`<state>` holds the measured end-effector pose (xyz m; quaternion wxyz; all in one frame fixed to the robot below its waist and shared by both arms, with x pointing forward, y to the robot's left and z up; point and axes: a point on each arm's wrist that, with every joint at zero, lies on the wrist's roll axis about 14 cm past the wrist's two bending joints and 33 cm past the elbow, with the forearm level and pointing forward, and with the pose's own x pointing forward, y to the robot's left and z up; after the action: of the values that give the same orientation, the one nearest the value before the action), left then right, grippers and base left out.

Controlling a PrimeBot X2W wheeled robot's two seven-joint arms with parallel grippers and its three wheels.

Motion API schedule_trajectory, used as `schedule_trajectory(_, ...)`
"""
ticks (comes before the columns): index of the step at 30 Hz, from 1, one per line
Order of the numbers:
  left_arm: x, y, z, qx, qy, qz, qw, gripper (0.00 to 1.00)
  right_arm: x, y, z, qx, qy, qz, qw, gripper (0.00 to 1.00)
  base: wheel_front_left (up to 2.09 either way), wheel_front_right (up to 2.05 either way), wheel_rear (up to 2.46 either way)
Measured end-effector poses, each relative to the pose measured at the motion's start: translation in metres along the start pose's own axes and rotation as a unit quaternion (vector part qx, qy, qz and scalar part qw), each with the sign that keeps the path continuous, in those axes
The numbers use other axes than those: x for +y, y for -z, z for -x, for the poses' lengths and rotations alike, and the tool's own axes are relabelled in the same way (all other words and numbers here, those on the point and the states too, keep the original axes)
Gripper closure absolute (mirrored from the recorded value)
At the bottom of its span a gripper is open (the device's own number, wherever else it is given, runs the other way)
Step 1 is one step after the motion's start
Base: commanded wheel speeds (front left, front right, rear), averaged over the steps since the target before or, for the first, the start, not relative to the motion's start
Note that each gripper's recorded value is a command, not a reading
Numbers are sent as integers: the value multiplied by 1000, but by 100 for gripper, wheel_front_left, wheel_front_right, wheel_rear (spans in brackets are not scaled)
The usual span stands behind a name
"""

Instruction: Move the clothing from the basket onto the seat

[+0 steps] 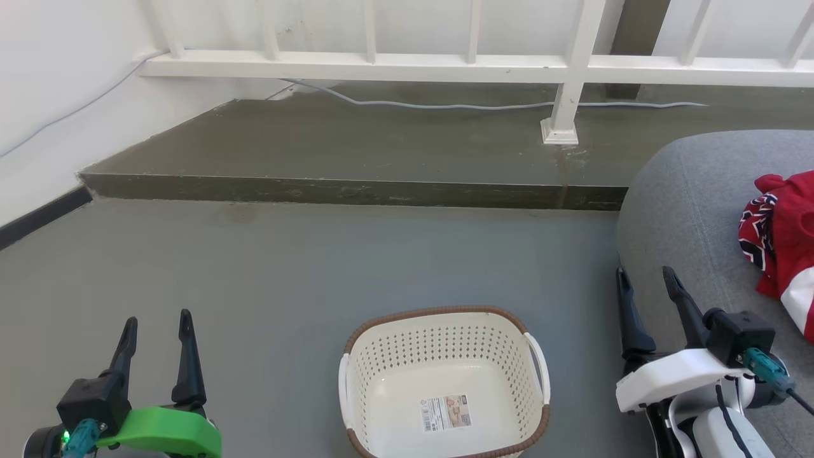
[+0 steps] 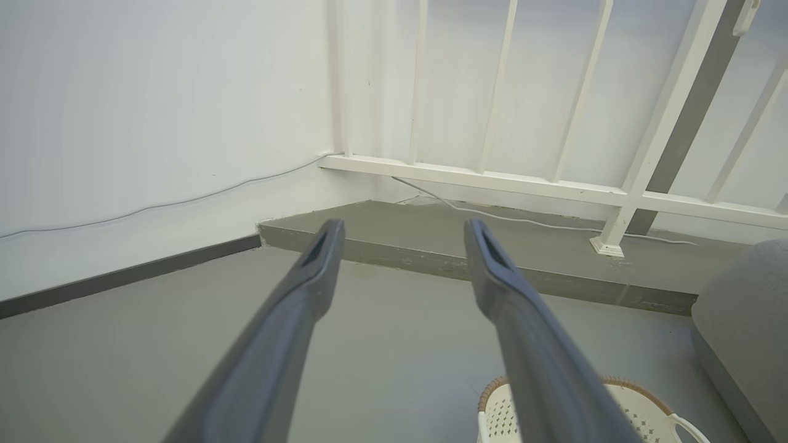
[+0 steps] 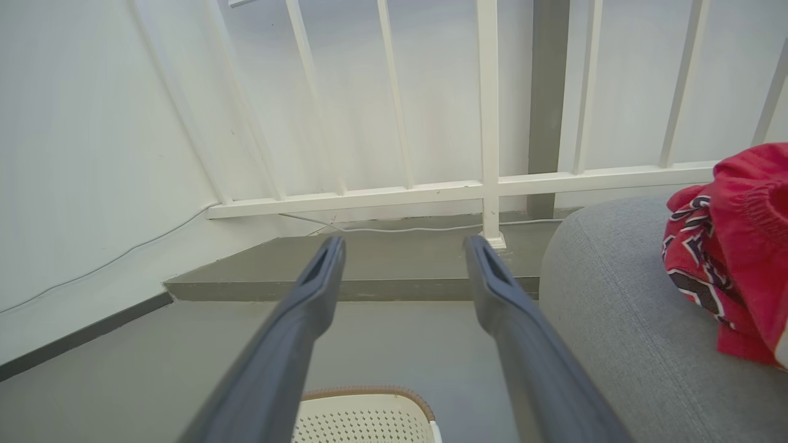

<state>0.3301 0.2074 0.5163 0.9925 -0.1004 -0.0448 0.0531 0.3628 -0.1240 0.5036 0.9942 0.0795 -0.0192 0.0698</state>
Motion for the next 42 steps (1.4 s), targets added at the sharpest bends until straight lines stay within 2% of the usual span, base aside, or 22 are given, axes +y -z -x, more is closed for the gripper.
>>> schedule_trajectory(20, -6, -7, 1, -12, 5, -13, 1000, 0, -1, -5, 9, 0, 14, -8, 1000, 0, 0, 0, 0)
schedule_trajectory(42, -13, -6, 1, -2, 9, -6, 1000, 0, -3, -10, 11, 2, 24, -11, 1000, 0, 0, 0, 0)
